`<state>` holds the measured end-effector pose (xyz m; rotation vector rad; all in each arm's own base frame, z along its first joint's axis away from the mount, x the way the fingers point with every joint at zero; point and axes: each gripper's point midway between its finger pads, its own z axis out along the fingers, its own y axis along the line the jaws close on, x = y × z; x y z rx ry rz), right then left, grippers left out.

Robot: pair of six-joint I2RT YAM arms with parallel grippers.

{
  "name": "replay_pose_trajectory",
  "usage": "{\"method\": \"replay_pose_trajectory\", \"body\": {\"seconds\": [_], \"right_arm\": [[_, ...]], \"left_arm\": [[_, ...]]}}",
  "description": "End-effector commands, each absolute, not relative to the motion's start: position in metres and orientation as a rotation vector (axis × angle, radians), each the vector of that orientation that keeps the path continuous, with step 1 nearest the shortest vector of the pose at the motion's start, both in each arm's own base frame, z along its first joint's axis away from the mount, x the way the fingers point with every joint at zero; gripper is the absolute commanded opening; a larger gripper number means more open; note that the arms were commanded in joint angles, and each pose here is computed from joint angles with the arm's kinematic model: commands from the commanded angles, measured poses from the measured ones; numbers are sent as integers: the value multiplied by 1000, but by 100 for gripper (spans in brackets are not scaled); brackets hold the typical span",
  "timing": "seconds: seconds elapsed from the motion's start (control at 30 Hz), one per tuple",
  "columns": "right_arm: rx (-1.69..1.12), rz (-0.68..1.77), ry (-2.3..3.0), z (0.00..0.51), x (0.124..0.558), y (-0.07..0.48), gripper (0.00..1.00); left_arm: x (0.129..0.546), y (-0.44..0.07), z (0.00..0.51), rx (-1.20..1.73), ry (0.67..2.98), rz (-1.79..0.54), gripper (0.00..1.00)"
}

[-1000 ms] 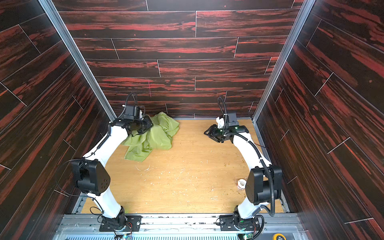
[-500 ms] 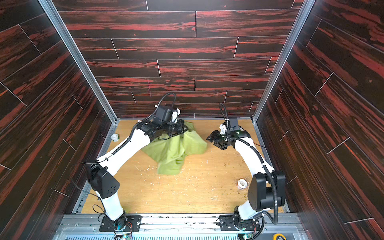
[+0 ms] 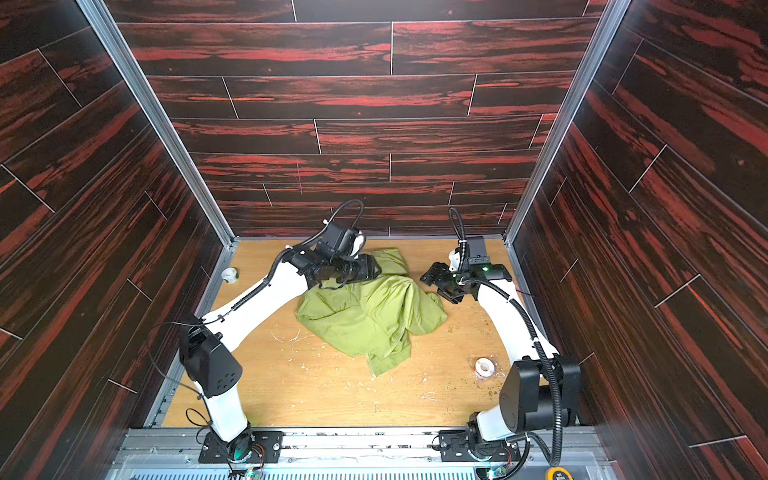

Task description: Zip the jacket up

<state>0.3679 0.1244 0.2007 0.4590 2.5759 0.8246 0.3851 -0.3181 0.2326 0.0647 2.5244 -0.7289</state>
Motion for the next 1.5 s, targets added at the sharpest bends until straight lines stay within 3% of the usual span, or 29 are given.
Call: {"method": "replay_pose_trajectory", "body": {"seconds": [0.0,0.43,0.7,1.03,1.1,1.2,1.3,1.47], "right_arm": [[478,798,2601,199,354,120,71],[381,815,2662,172,318,132,72],[236,740,2676,182,315,157,74],[172,658,2702,175,337,168,74],[165,656,2709,170,342,170,71],[145,670,2695,170,354,176,57],[112,687,2687,175,367,183,36],[90,679,2643,201,389,187,1]], "left_arm": [[363,-276,251,-21,2493,-628,64],[312,-146,164,-536,2591,-365,73],[351,-125,123,-727,2673,-345,74],[396,-128,59,-698,2850,-225,73],[400,-131,45,-681,2893,-214,68],[406,-133,37,-649,2929,-221,32],[415,-131,60,-629,2895,-248,1],[443,-122,155,-588,2671,-359,0]]}}
